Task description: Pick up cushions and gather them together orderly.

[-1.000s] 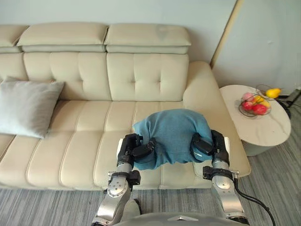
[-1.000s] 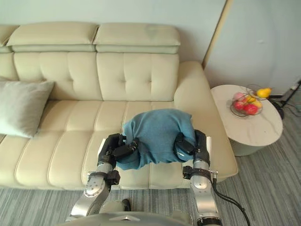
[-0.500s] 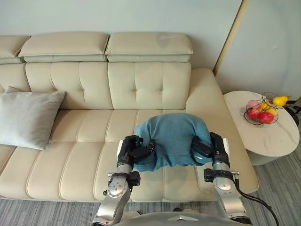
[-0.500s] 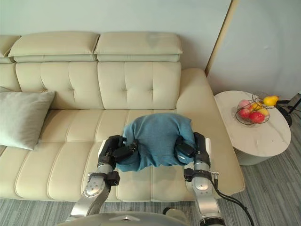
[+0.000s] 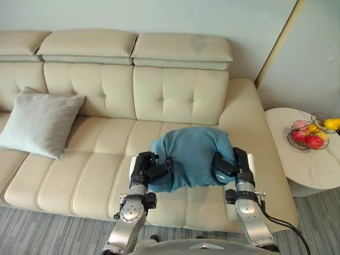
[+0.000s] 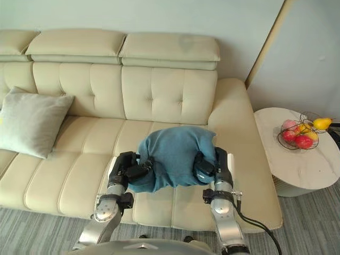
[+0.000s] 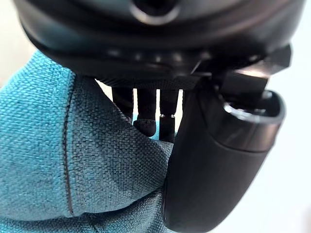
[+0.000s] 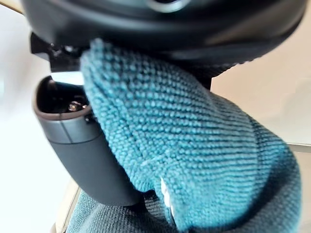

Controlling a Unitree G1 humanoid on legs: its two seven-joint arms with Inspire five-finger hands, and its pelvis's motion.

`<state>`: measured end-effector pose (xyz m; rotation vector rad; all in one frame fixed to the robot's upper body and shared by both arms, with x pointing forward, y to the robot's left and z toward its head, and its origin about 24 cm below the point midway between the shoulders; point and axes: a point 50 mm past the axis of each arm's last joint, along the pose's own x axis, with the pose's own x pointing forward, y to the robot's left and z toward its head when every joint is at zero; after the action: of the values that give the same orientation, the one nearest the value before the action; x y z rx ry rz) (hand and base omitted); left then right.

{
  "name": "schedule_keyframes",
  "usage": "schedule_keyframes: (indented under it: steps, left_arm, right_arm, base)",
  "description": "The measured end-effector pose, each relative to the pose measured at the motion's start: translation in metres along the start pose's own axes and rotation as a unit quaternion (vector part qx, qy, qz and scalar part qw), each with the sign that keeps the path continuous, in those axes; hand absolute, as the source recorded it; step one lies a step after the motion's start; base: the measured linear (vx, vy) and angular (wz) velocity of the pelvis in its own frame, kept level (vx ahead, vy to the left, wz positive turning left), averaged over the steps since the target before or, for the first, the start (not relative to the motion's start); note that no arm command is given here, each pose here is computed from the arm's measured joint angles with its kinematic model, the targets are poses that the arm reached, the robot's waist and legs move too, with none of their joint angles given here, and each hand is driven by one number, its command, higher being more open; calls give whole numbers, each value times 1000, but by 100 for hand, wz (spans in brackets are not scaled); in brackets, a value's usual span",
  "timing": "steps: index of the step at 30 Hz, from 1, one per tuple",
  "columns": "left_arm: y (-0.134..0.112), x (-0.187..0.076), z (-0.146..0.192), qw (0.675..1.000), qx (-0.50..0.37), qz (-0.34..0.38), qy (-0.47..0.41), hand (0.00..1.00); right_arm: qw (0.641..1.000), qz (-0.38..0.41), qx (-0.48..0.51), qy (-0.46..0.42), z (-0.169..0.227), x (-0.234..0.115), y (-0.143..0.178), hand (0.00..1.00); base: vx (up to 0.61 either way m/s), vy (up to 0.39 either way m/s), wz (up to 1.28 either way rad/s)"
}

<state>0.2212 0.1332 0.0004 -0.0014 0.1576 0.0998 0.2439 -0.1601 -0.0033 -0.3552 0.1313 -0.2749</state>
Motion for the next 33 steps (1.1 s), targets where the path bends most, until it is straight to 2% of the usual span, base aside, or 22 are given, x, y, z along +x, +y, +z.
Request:
schedule_keyframes:
  steps: [3, 5, 7, 13, 14, 15, 20, 24, 29, 33]
  left_arm:
    - [-6, 26, 38, 997, 3, 18, -74, 0]
    - [-15, 50, 86, 987, 6, 27, -157, 0]
    - [-20, 65, 119, 978, 8, 34, -208, 0]
    - [-31, 85, 201, 944, 3, 56, -325, 0]
    - [-33, 89, 216, 938, 2, 59, -340, 0]
    - [-34, 90, 218, 937, 2, 60, -343, 100]
    - [-37, 97, 264, 919, 6, 73, -387, 100]
    - [-31, 107, 284, 916, 8, 96, -390, 100]
    - [-28, 118, 291, 921, 31, 95, -377, 100]
    - [-20, 131, 278, 935, 48, 97, -338, 100]
  right_arm:
    - [998, -31, 11, -61, 40, 30, 5, 0]
    - [988, -70, 21, -133, 87, 53, 1, 0]
    - [979, -96, 20, -181, 120, 65, -6, 0]
    - [942, -164, 33, -291, 201, 83, -27, 0]
    - [937, -175, 35, -301, 212, 86, -31, 100]
    - [936, -178, 35, -302, 214, 87, -31, 100]
    - [921, -222, 61, -315, 247, 94, -39, 100]
    - [928, -236, 63, -282, 247, 102, -34, 100]
    - [941, -223, 70, -246, 239, 106, -20, 100]
    - [950, -200, 64, -231, 233, 109, -14, 100]
  base:
    - [-185, -35, 13]
    - [-253, -34, 11]
    - [-161, -28, 10]
    - [-50, -19, 8]
    - [8, -19, 8]
    - [11, -23, 10]
    - [22, -24, 5]
    - [50, -25, -1]
    - [68, -23, -4]
    - [34, -14, -1]
